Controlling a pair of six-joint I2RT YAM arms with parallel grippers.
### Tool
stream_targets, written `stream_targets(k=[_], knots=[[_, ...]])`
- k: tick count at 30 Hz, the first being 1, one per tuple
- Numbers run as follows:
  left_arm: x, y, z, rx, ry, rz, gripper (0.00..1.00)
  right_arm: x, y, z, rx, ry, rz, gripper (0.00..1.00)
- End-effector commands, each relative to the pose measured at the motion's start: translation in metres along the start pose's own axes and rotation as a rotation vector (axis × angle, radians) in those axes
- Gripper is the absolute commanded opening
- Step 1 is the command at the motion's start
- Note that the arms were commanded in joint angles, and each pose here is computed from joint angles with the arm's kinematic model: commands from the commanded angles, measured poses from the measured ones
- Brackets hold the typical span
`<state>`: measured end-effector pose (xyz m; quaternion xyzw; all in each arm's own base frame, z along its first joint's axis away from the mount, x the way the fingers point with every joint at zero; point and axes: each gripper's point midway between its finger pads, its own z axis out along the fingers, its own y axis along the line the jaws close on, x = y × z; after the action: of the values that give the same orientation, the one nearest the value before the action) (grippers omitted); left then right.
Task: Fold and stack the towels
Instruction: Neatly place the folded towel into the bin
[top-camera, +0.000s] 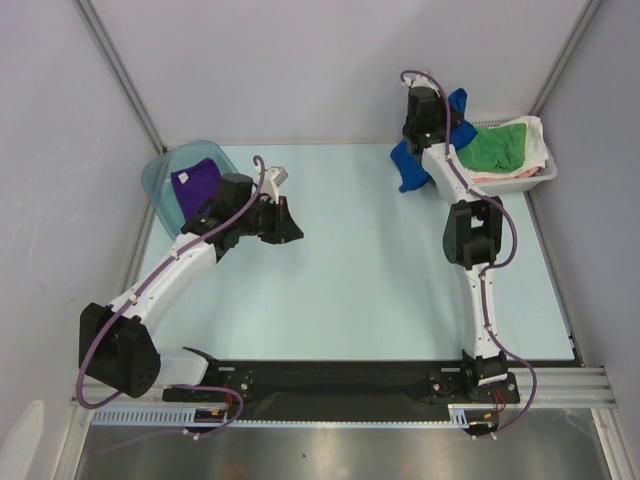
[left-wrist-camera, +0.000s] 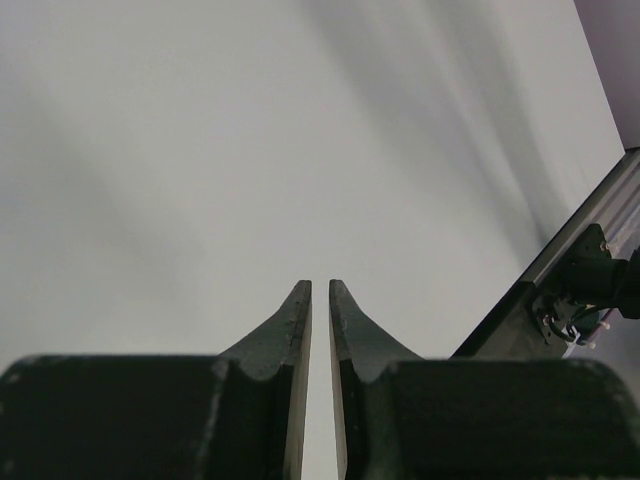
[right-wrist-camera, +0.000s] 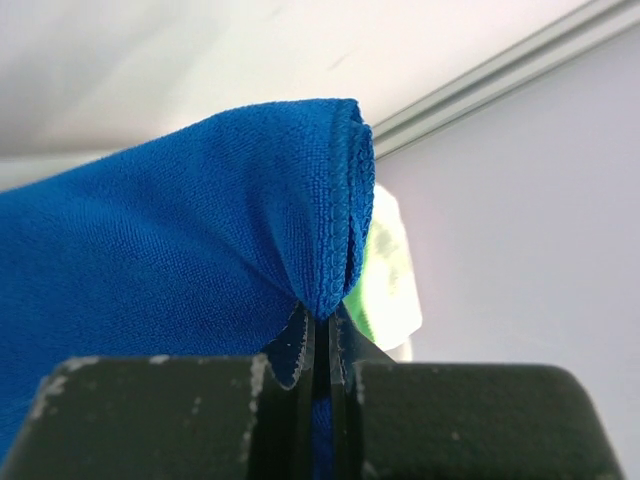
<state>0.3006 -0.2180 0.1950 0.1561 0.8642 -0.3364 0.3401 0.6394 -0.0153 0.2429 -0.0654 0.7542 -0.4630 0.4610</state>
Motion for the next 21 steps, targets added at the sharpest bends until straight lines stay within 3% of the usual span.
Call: stream_targets(k=[1,8,21], knots=[[-0.007,-0.006,0.000,0.049,-0.028,0.006,0.16,-0.042,-0.078,-0.015,0.079,-0.086,0.142,0.00],[-0.006,-0.011,-0.001,0.071,-0.030,0.007,0.16,-0.050,-0.116,-0.005,0.091,-0.124,0.221,0.00],[-0.003,-0.009,0.002,0.073,-0.018,0.003,0.16,0.004,-0.119,0.045,0.055,-0.056,0.299,0.00]])
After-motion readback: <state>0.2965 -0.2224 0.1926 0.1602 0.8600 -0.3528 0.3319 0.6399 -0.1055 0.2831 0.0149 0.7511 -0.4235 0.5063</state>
